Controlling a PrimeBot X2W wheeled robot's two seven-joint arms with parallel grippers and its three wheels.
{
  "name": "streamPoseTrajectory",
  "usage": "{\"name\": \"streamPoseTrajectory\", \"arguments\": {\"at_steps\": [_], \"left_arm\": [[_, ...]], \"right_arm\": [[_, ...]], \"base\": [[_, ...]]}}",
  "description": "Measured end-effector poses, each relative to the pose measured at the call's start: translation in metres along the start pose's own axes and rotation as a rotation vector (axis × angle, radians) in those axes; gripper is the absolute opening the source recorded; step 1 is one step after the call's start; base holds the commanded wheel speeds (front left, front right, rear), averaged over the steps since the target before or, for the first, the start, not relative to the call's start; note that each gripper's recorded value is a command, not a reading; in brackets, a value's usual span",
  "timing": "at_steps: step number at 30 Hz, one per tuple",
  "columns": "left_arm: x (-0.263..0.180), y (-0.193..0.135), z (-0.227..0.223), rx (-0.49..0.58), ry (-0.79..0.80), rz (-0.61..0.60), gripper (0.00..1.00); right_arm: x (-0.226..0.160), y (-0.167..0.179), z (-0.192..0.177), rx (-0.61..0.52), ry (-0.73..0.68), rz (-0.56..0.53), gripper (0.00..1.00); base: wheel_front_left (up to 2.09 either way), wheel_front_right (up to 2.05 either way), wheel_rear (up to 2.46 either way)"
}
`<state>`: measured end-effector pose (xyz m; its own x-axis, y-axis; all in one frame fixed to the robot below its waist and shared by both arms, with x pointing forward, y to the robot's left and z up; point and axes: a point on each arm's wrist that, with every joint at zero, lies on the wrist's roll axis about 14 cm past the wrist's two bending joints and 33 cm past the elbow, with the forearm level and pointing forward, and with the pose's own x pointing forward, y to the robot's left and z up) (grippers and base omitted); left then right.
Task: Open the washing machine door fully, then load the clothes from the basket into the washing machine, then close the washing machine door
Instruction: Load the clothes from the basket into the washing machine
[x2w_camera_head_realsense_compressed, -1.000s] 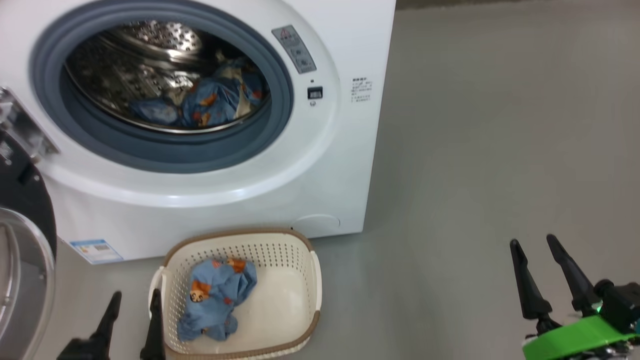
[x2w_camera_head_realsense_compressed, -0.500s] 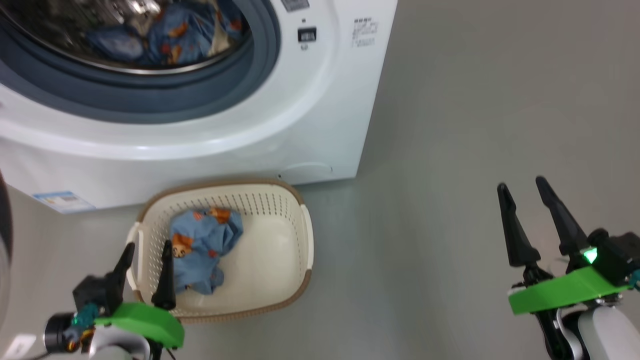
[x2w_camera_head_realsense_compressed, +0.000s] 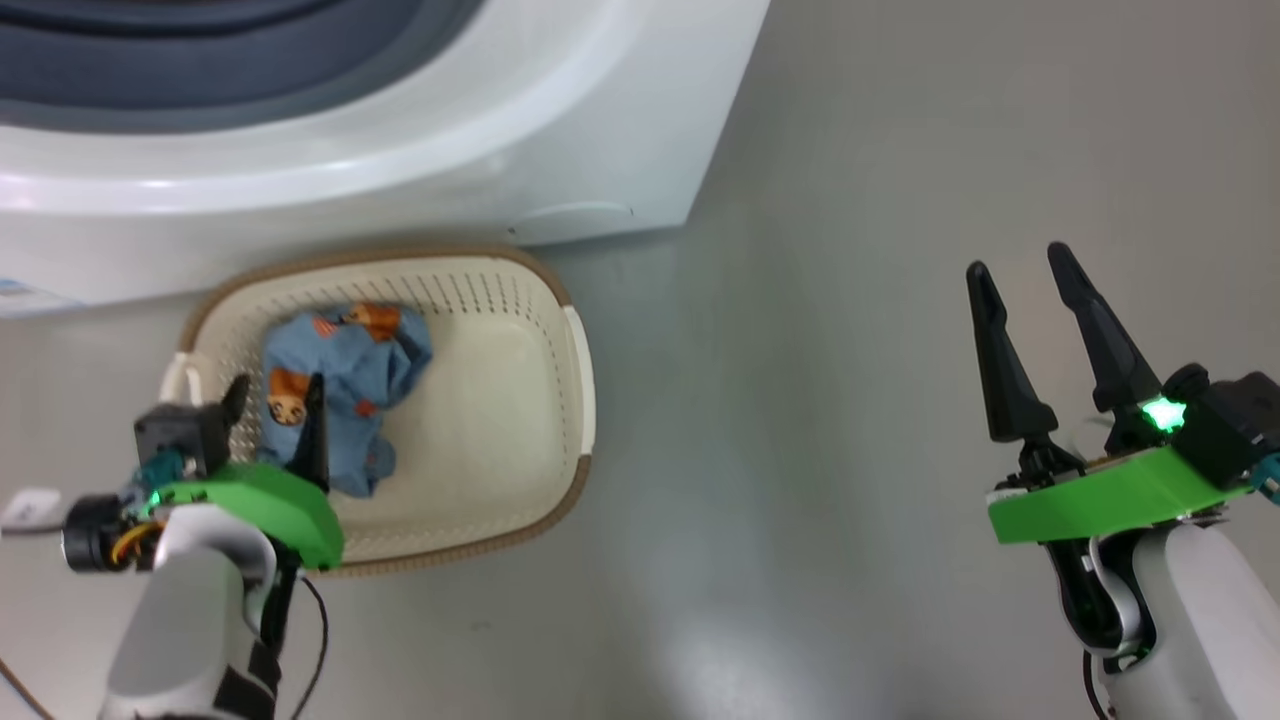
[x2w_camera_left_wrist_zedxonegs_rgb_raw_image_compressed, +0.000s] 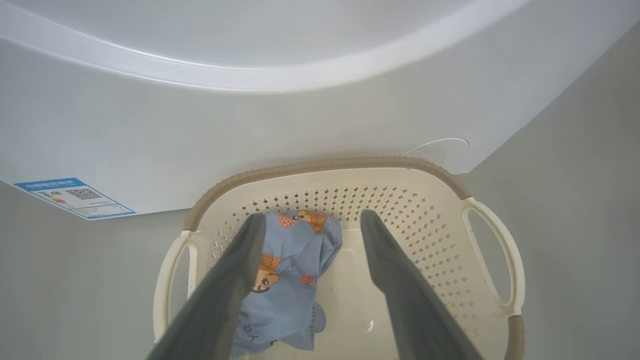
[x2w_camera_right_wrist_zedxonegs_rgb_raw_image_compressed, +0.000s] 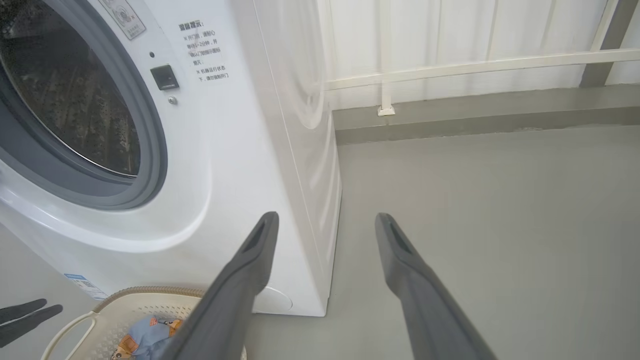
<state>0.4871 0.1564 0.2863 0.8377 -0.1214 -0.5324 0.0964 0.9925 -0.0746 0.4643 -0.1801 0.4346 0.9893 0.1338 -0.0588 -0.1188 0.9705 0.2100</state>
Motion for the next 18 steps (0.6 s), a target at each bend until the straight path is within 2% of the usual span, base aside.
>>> {"name": "streamPoseTrajectory", "arguments": {"at_steps": [10,18], "left_arm": [[0.048,0.001,-0.034,0.063,0.140,-0.006,1.00],[0.069,0.008,-0.066,0.172,0.276,-0.017,1.00]], "right_arm": [[0.019,-0.009,-0.031,0.002,0.055,-0.007,1.00],[0.028,-0.011,-0.051,0.007,0.091,-0.006,1.00]], "base": [[0.00,0.00,0.00],[0.00,0.00,0.00]]}}
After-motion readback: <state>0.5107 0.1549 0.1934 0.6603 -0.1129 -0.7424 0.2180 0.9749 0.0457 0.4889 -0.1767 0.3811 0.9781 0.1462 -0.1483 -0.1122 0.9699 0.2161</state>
